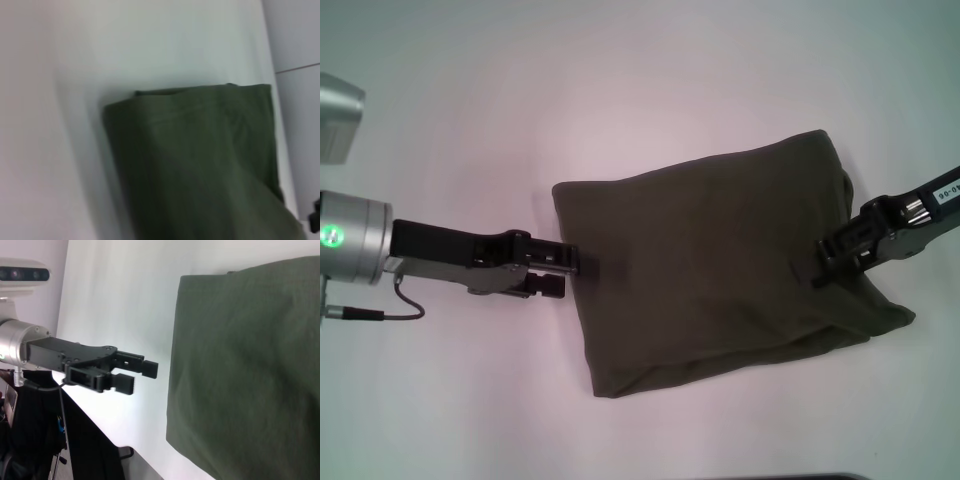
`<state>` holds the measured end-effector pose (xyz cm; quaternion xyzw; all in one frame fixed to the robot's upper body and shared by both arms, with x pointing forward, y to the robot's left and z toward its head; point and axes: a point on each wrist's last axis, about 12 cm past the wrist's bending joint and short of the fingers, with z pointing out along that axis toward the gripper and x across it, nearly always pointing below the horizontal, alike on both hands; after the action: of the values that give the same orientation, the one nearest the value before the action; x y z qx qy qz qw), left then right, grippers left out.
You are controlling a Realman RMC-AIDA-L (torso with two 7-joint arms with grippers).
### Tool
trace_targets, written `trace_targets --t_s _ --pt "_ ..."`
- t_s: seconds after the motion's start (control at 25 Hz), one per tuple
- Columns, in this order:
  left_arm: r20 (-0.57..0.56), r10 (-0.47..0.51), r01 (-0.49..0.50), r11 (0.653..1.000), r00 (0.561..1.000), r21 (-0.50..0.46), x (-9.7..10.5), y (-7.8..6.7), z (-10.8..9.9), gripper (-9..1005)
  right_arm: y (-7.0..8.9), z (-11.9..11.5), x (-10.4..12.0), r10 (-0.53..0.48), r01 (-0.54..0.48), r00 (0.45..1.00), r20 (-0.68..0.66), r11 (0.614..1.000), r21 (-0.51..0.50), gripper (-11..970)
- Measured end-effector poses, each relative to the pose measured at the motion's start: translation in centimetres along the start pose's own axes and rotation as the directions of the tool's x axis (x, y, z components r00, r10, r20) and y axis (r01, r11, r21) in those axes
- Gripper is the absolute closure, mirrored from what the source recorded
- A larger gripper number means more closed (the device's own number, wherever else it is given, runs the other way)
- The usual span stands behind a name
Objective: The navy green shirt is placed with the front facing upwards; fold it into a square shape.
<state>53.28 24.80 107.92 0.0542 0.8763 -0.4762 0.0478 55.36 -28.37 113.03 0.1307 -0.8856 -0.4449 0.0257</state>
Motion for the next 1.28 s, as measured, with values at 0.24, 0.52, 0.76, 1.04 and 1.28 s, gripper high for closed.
trace_targets --t_s 0.24,0.52,0.76,1.04,1.28 --pt "0.000 -0.037 0.037 0.997 0.999 -0.062 -0.1 0.4 1.2 298 0.0 -0.1 0.0 0.001 -0.001 1.000 0.002 1.000 0.001 515" --pt "-0.005 -0.051 0.050 0.994 0.999 -0.098 -0.3 0.3 2.2 332 -0.1 -0.2 0.1 0.001 -0.001 1.000 0.004 1.000 0.003 515" --pt "-0.003 -0.045 0.044 0.995 0.999 -0.085 -0.7 -0.3 3.5 361 -0.2 -0.3 0.1 -0.001 0.001 1.000 0.005 1.000 0.004 516" --pt "-0.049 -0.052 0.048 0.996 0.997 -0.074 -1.4 -1.2 5.0 394 -0.2 -0.3 0.1 -0.002 0.002 1.000 0.008 1.000 0.001 516" --pt "-0.062 -0.002 -0.003 0.998 0.998 -0.070 -2.1 -2.3 4.9 423 -0.1 -0.4 0.1 -0.003 0.003 1.000 0.018 1.000 -0.010 517"
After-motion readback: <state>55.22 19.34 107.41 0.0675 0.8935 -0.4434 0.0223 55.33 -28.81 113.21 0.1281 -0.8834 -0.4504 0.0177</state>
